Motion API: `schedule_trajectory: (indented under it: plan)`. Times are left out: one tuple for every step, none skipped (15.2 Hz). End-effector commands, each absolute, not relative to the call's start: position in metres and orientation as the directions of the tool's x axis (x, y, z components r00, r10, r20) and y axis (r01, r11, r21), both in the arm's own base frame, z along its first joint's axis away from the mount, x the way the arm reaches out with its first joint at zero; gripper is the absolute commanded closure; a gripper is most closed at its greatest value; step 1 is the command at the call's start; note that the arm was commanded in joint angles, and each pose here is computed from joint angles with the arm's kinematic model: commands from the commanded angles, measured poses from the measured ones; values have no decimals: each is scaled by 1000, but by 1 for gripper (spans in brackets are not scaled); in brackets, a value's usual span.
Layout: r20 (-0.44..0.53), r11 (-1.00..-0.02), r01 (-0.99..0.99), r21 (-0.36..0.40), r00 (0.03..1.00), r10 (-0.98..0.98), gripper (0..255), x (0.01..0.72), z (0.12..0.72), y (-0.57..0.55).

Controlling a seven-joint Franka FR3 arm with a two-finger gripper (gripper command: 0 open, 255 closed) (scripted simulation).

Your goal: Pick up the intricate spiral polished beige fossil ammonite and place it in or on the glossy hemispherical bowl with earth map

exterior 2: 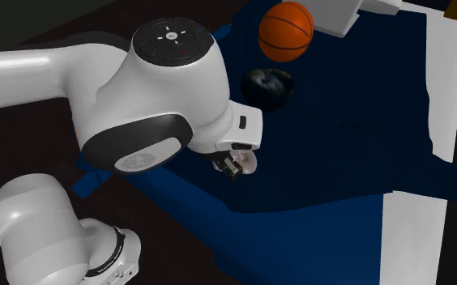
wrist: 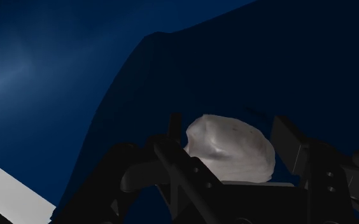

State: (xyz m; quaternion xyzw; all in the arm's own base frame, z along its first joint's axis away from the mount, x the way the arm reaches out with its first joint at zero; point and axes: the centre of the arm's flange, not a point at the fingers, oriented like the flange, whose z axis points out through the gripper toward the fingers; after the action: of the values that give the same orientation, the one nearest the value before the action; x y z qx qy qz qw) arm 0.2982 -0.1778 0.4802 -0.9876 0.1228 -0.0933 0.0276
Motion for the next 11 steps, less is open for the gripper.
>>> schedule_trajectory:
  plan:
    - [177, -968, -238, -77, 952, -248, 255, 298, 491, -179]
    - [177, -968, -238, -77, 952, -248, 255, 298, 497, -179]
    - [177, -968, -238, -77, 952, -248, 255, 298, 502, -179]
    - [177, -968, -238, -77, 952, -248, 255, 298, 507, -179]
    - [177, -968, -237, -77, 952, -248, 255, 298, 508, -179]
    - [177, -968, -238, -77, 952, -248, 255, 311, 508, -175]
    - [177, -968, -238, -77, 952, -248, 255, 324, 507, -172]
    - [177, -968, -238, -77, 952, -248, 255, 336, 507, -168]
    - [177, -968, -238, -77, 952, -248, 255, 349, 507, -164]
    - [177, -968, -238, -77, 952, -248, 255, 362, 507, -160]
    - [177, -968, -238, -77, 952, -248, 255, 374, 507, -156]
